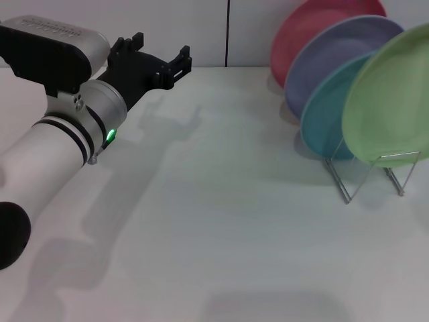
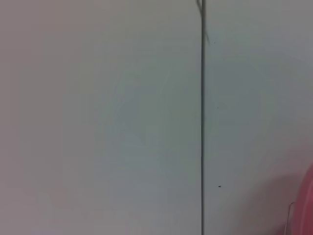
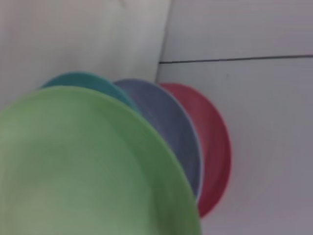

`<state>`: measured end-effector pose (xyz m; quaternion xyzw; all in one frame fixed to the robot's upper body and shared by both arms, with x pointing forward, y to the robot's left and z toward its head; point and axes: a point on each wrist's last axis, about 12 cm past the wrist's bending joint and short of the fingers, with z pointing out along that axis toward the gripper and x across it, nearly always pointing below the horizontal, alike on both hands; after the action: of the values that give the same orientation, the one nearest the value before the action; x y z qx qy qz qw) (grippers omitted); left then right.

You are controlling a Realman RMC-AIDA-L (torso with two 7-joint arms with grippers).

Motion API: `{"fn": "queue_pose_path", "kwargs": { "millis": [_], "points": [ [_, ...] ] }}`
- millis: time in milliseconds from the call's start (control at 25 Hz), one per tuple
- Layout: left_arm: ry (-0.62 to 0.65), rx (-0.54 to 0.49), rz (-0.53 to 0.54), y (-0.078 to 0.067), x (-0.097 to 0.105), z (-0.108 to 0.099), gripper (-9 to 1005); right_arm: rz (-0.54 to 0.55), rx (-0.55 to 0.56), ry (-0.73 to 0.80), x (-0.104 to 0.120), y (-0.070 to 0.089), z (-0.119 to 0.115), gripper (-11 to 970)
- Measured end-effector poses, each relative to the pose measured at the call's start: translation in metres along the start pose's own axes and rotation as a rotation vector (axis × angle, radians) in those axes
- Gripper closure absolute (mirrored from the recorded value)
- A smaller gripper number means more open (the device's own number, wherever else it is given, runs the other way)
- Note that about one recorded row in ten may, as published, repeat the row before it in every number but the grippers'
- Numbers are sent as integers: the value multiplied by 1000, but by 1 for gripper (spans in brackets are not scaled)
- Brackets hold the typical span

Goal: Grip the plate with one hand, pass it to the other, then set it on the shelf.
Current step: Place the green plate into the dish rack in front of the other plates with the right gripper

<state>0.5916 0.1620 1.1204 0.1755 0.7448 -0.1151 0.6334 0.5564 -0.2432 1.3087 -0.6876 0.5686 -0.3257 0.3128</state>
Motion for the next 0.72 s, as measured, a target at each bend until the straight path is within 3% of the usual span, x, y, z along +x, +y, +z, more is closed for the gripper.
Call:
{"fn": "queue_pose_path", "kwargs": {
  "millis": [200, 520, 720],
  "points": [
    [0, 8, 7, -2, -1, 3, 140, 52, 8, -15, -3, 0, 0, 174],
    [22, 23, 14, -4, 0, 4, 140, 93, -44, -39, -15, 6, 2, 172],
    [27, 21, 13, -3, 1, 3, 140, 173, -122, -34, -19, 12, 1, 173]
  ]
}}
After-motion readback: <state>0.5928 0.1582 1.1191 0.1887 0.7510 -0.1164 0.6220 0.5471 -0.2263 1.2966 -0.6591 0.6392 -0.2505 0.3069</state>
